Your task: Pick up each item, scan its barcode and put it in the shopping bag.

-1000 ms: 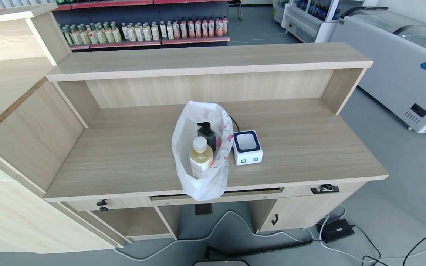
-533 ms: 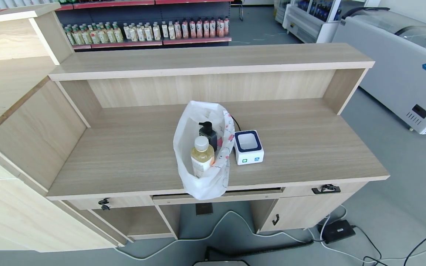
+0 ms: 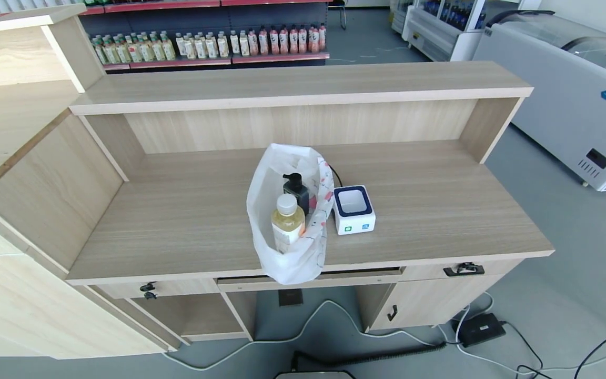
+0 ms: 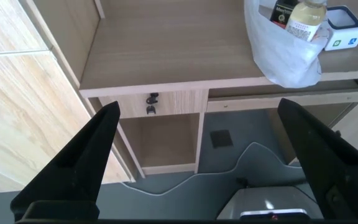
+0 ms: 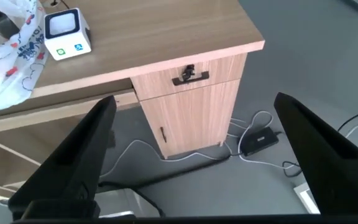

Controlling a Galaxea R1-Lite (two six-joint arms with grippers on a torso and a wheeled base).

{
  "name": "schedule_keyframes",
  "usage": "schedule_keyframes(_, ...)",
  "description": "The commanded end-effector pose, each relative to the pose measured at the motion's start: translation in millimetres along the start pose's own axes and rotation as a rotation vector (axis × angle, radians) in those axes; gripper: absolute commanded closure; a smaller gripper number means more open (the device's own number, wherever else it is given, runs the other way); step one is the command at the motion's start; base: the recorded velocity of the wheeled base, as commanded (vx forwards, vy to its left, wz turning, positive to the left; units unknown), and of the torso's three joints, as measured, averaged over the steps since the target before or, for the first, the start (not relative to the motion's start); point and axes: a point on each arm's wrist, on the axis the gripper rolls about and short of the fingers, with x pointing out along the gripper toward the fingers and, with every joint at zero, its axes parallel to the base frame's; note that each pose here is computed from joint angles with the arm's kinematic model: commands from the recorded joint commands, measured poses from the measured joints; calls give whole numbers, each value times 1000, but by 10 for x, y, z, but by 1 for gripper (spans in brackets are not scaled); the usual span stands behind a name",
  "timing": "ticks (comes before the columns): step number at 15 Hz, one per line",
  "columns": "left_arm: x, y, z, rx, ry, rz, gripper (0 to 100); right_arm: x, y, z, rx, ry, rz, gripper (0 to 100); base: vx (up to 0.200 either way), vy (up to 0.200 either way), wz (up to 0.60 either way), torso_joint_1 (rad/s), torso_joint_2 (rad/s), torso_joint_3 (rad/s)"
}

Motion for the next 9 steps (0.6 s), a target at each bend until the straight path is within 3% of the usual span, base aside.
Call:
schedule_keyframes(1, -1, 0, 5, 0, -3, 0, 0, -2, 0, -1, 0, -3, 1, 0, 0, 0, 0, 0, 0, 0)
schedule_keyframes(9, 0, 0, 0, 0, -1, 0, 0, -2, 0, -5, 2, 1, 5, 0, 0, 0, 0, 0, 0, 0)
